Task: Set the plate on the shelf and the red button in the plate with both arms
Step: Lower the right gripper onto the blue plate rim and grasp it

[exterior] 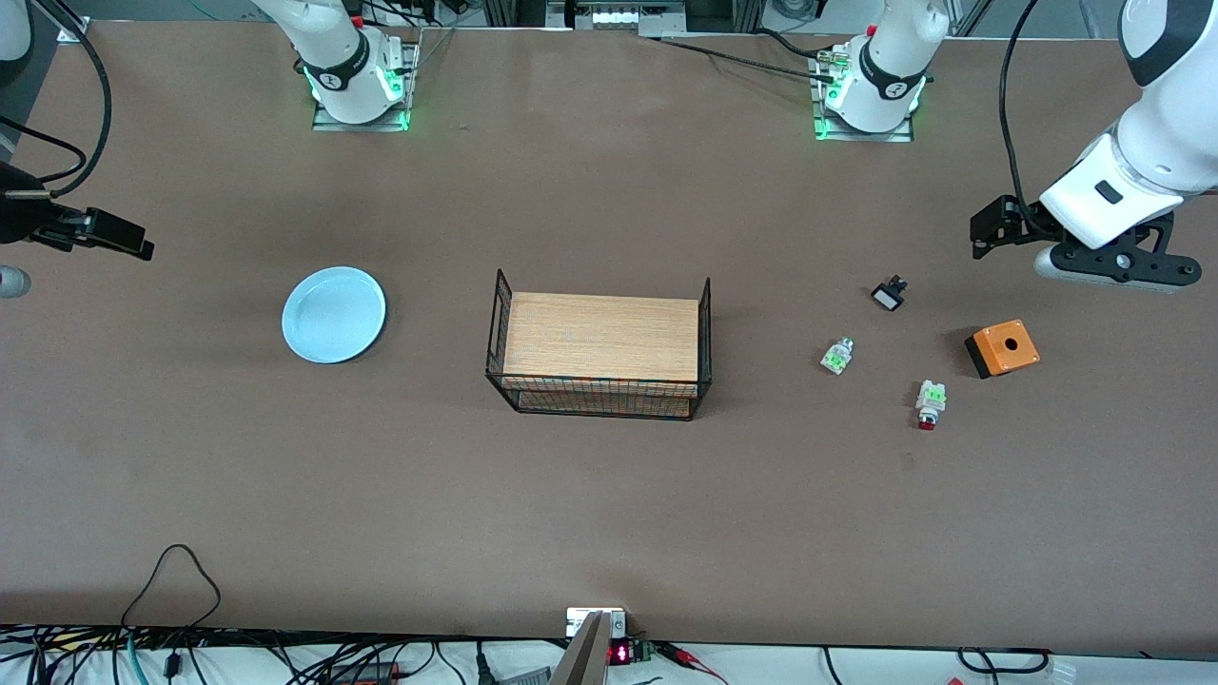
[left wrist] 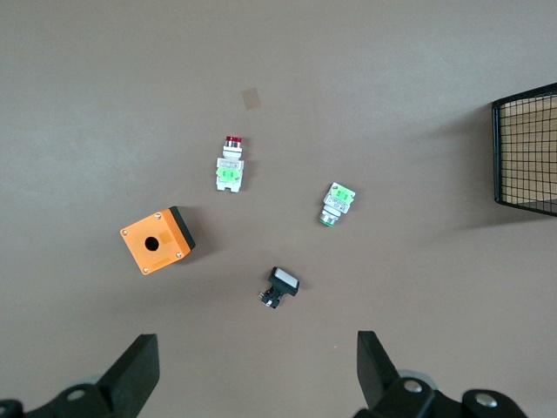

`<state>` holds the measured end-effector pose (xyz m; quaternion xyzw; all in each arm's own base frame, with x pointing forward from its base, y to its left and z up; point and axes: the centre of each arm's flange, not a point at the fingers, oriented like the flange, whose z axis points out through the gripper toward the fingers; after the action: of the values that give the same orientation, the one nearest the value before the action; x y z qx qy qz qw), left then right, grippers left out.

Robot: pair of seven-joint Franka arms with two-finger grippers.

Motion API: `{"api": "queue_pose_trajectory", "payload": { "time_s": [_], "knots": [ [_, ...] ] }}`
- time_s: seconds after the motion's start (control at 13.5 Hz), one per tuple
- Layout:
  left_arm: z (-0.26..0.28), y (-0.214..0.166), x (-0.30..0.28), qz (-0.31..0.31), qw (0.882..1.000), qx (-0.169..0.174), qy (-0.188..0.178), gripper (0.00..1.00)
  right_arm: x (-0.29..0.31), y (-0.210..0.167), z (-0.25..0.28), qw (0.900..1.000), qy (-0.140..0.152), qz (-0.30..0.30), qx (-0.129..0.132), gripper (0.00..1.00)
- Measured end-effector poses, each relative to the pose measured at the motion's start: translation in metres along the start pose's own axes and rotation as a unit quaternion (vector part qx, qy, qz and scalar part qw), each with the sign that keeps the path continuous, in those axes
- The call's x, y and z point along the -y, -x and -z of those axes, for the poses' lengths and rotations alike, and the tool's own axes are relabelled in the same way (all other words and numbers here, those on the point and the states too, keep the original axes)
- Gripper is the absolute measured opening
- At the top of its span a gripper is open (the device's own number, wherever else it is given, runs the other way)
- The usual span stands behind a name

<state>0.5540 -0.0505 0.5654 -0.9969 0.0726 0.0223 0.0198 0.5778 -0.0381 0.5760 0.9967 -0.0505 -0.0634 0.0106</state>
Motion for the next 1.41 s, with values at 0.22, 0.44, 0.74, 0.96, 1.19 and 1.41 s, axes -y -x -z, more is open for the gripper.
{"api": "queue_pose_trajectory", "payload": {
  "time_s": [0.22,0.44,0.74,0.96,1.19,1.41],
  "knots": [
    [0.0,0.0,0.0,0.0,1.0,0.0,0.0,1.0,0.0,0.0,0.0,1.0,0.0,0.0,0.0,1.0],
    [0.0,0.0,-0.001,-0.001,1.0,0.0,0.0,1.0,0.003,-0.002,-0.006,1.0,0.001,0.003,0.005,1.0],
    [0.0,0.0,-0.001,-0.001,1.0,0.0,0.0,1.0,0.023,-0.03,-0.077,0.999,0.006,0.017,0.034,1.0],
    [0.0,0.0,-0.001,-0.001,1.0,0.0,0.0,1.0,0.026,-0.043,-0.164,0.999,0.007,0.019,0.042,1.0],
    [0.0,0.0,-0.001,-0.001,1.0,0.001,0.0,1.0,0.029,-0.029,-0.239,0.999,0.008,0.012,0.052,1.0],
    [0.0,0.0,-0.001,-0.001,1.0,0.001,0.0,1.0,0.025,-0.008,-0.302,0.999,0.006,0.01,0.036,1.0]
  ]
}}
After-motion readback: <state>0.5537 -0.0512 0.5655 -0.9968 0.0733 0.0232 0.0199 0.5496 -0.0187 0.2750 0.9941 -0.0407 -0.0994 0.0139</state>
